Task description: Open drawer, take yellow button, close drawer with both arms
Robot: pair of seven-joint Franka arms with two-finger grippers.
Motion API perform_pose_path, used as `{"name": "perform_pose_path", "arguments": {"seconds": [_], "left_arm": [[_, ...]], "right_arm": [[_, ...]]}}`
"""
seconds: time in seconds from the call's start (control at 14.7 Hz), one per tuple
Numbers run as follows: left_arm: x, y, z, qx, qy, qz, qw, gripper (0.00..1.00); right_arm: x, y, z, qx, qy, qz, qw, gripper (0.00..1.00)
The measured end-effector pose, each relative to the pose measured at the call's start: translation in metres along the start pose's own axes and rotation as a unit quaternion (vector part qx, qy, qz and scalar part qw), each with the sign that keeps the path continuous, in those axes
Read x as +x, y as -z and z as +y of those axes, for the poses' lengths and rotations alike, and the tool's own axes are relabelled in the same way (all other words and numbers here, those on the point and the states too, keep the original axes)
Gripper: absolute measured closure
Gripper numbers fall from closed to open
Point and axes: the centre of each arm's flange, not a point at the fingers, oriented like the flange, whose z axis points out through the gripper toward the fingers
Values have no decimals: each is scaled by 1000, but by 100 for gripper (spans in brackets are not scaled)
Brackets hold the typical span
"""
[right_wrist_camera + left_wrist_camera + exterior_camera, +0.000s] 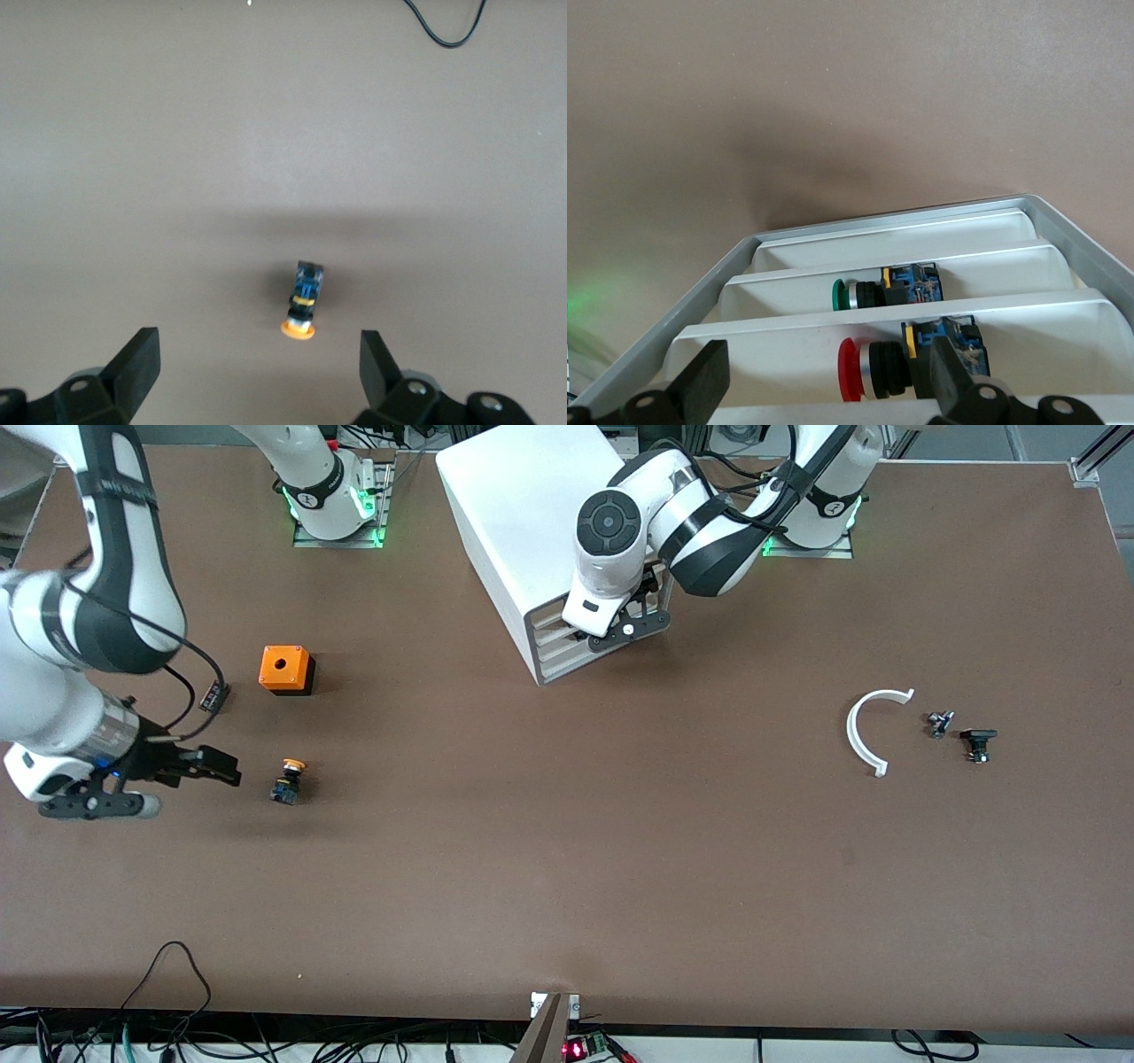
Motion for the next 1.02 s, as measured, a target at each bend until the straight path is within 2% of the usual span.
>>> {"name": "perform_pose_path", "arguments": {"seconds": [0.2, 0.41, 0.48, 0.61, 0.75, 0.88, 1.02], "left_arm": [[11, 14, -6, 7, 7, 3, 1000, 0], [56, 70, -33, 27, -5, 53, 998, 0], [73, 94, -46, 28, -23, 63, 997, 0], [107, 134, -75, 21, -67, 77, 995, 0], [141, 162, -107, 13, -110, 85, 990, 0], [177, 184, -142, 6, -140, 96, 985, 0], [203, 202, -179, 3, -162, 98, 982, 0]], "right_arm": [[-18, 42, -9, 9, -2, -10, 1000, 0], [-31, 72, -16, 12, 6, -8, 1000, 0], [-36, 80, -22, -1, 19, -11, 1000, 0], [-53, 100, -47, -46, 43, -24, 998, 0], [-75, 125, -68, -65, 40, -35, 996, 0], [-90, 149, -68, -66, 34, -34, 997, 0], [-96, 157, -51, -42, 18, -38, 998, 0]]}}
